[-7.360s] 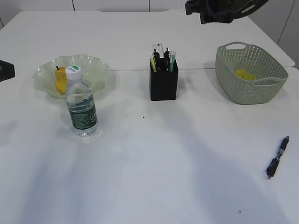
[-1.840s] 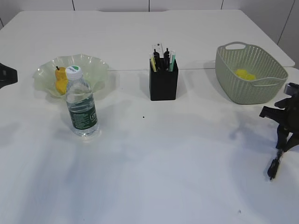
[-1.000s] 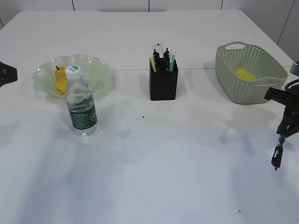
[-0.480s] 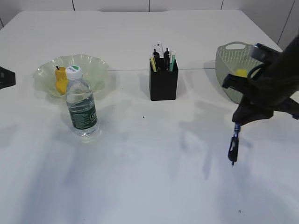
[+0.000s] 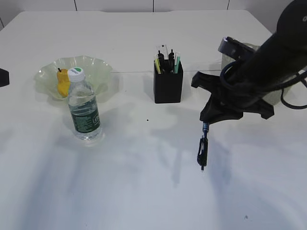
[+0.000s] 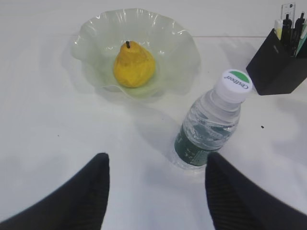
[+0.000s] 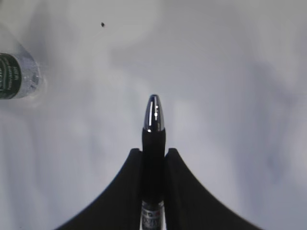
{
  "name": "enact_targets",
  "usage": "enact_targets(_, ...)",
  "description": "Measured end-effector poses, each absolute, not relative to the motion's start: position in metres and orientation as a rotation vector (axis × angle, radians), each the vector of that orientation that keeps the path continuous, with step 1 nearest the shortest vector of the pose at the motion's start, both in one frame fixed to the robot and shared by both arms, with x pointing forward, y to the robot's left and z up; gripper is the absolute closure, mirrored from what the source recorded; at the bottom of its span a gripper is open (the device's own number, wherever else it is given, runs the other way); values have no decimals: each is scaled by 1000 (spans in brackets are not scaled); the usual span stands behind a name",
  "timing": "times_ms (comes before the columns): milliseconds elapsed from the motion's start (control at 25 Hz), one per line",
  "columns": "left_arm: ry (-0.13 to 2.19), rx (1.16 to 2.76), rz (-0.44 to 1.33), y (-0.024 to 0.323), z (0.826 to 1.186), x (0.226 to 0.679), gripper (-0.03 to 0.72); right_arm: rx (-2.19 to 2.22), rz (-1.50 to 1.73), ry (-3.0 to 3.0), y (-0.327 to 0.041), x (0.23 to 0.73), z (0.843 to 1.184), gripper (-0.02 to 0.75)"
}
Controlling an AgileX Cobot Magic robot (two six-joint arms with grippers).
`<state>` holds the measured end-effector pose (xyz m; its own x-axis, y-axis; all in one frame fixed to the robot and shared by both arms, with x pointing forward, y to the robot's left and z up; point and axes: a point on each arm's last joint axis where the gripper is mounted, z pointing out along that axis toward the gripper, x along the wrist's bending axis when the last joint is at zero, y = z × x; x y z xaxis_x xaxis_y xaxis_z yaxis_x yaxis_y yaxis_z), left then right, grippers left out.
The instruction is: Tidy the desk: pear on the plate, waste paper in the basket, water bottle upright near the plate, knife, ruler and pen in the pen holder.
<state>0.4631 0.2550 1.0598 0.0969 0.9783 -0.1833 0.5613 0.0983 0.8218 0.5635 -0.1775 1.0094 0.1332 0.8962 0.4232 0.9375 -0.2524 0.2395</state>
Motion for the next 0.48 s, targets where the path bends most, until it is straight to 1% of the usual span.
enact_targets(120, 1563, 1570, 643, 253, 1060, 462, 241, -2281, -848, -1880, -178, 560, 1025, 675)
enact_targets(280, 1498, 1610, 612, 239, 1060, 459, 241, -2236, -968, -1858, -176, 553, 1045, 675)
enact_targets(480, 1427, 1645, 586, 224, 1062, 455, 241, -2154, -1130, -1770, -169, 552, 1060, 675)
